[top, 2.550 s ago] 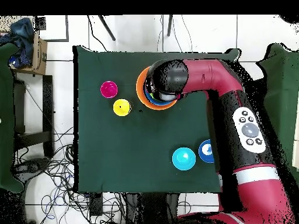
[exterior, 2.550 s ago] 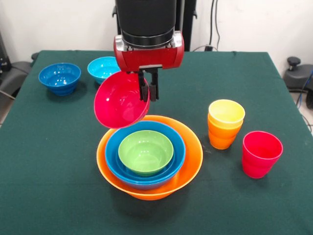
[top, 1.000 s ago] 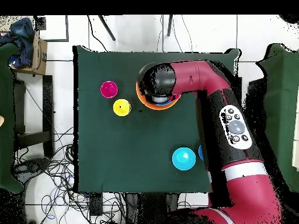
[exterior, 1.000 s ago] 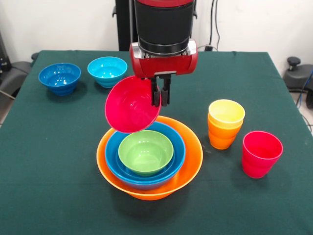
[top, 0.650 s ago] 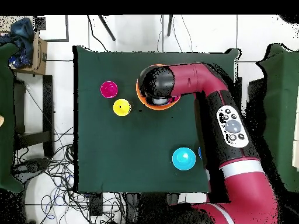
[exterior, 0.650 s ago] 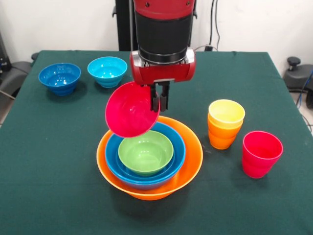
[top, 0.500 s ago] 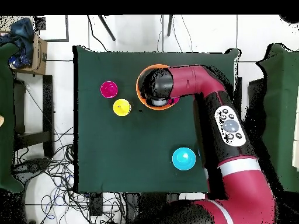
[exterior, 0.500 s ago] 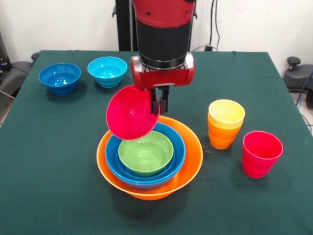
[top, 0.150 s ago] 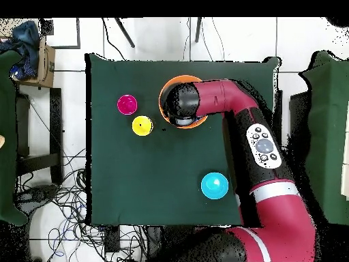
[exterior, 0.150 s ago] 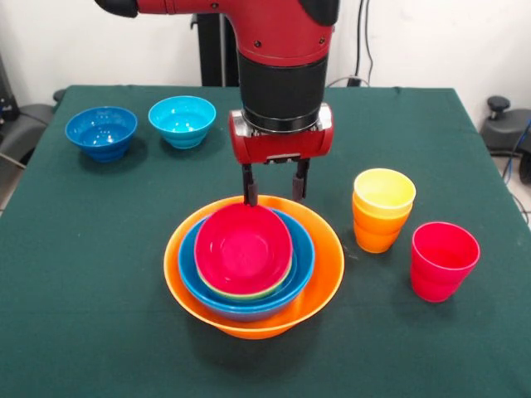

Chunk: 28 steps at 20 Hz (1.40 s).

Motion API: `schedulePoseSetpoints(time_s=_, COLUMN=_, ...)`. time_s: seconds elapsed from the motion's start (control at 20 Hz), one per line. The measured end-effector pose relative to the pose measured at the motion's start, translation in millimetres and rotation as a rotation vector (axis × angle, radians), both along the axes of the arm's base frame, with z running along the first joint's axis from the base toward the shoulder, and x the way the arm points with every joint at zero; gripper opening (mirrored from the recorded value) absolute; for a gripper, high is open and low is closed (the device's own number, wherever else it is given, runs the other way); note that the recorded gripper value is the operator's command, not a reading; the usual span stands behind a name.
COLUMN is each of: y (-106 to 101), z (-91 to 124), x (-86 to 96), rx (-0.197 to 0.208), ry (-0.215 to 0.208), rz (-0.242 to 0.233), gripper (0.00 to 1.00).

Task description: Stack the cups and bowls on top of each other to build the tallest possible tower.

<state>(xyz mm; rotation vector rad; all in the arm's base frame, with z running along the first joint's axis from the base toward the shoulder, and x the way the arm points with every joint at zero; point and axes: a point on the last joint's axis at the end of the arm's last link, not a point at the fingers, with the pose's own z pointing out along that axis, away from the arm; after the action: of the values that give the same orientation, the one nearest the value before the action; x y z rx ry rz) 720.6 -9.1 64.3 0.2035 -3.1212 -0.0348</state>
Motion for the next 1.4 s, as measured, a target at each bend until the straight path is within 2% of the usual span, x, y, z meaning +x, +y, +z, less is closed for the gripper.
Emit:
schedulePoseSetpoints(time_s=0.6, y=-2.0, z=1.1, x=-4.4, rx=0.004, ry=0.008, rz=-0.003, gripper=1.00)
schedulePoseSetpoints(time_s=0.85, y=-18.3, z=25.8, x=-16.7, rx=0.039, ry=0.018, rz=-0.047, gripper=1.00)
schedulePoseSetpoints(time_s=1.05, y=-53.5, z=61.8, x=-28.5, rx=0.057, ry=0.020, rz=-0.112, gripper=1.00)
schedulePoseSetpoints(time_s=1.15, y=-77.7, z=80.0, x=-33.8, rx=0.057, ry=0.016, rz=-0.150, gripper=1.00)
schedulePoseSetpoints(time_s=1.3, y=-102.8, z=95.1, x=-37.9, rx=0.050, ry=0.007, rz=-0.183, gripper=1.00)
schedulePoseSetpoints(time_s=1.35, y=-122.2, z=105.0, x=-40.8, rx=0.043, ry=-0.003, rz=-0.207, gripper=1.00)
schedulePoseSetpoints(time_s=1.4, y=-129.9, z=108.7, x=-42.1, rx=0.041, ry=-0.008, rz=-0.217, gripper=1.00)
